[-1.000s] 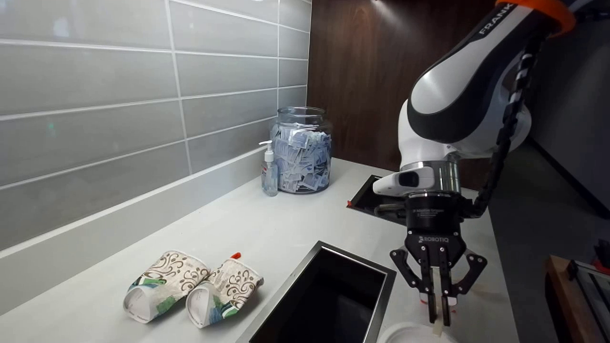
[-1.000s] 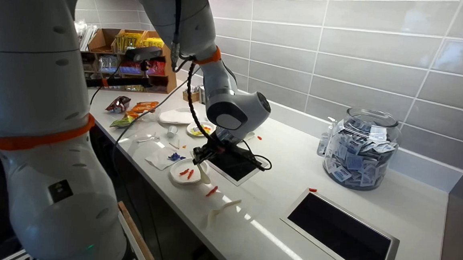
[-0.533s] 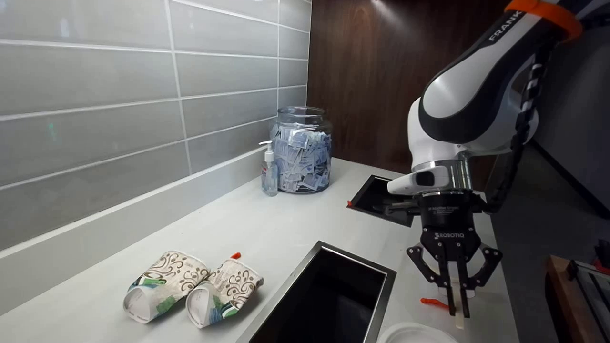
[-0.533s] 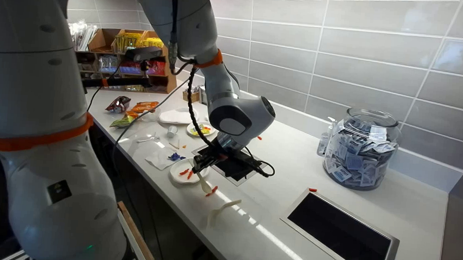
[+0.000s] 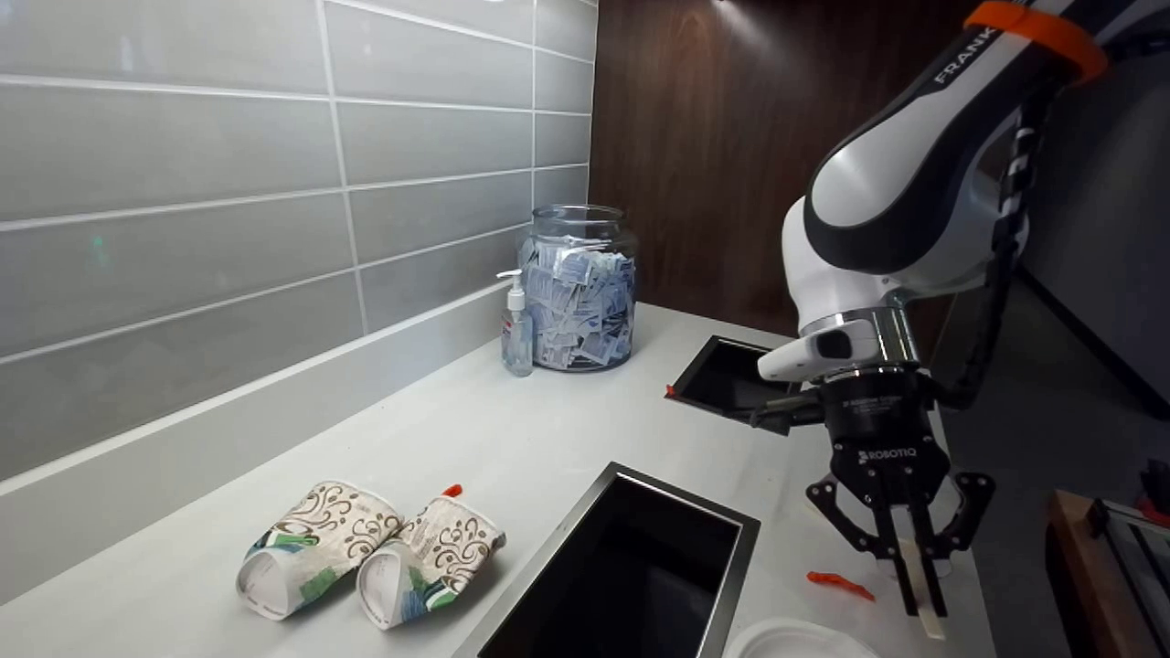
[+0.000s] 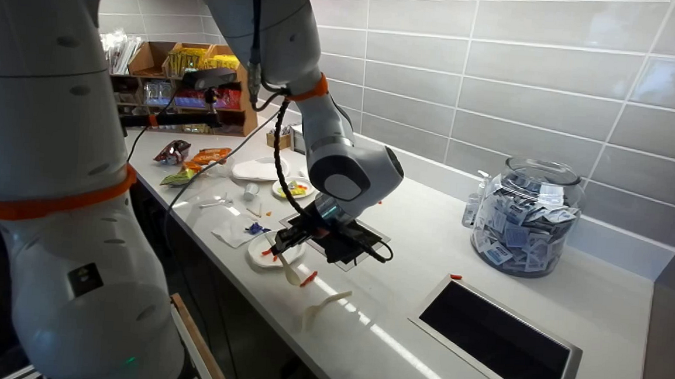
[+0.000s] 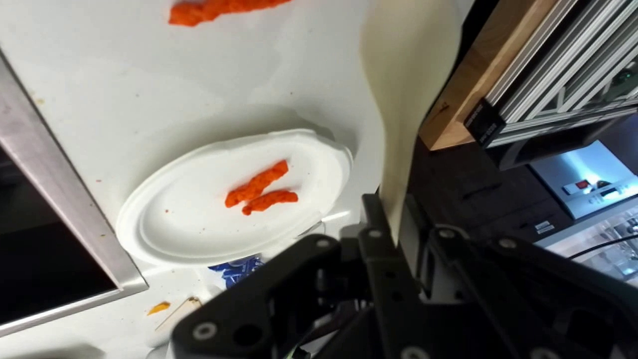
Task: Put the corn snacks into the hole in the table with the spoon
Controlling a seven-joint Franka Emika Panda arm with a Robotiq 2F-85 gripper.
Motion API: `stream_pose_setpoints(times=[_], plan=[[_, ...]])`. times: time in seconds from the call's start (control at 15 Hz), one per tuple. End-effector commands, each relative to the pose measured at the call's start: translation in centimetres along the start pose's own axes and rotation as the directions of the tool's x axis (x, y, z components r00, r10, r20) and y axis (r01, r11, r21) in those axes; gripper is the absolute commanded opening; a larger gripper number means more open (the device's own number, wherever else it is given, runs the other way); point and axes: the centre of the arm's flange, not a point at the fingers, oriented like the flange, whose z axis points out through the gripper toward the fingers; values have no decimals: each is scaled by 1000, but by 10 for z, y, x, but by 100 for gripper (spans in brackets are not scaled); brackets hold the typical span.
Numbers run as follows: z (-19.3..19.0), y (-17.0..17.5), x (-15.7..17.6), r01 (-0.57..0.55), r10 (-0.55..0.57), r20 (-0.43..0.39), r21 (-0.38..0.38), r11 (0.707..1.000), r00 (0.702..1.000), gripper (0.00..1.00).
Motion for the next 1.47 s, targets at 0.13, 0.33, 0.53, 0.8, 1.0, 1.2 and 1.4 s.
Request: stream_pose_setpoints(times=[0.13, 0.33, 0.53, 0.8, 1.0, 1.2, 1.4], plan=[[4, 5, -8, 16, -16, 18, 37, 999, 1000, 3], [8, 9, -10, 31, -31, 12, 62, 998, 999, 3], [10, 13, -11, 38, -39, 9, 74, 997, 999, 3], [13, 21, -13, 38, -38, 3, 104, 994, 999, 3], [15, 28, -12, 45, -45, 2, 121, 992, 999, 3], [16, 36, -10, 52, -53, 4, 127, 991, 999, 3], [17, 43, -9, 56, -58, 14, 127, 990, 998, 3]])
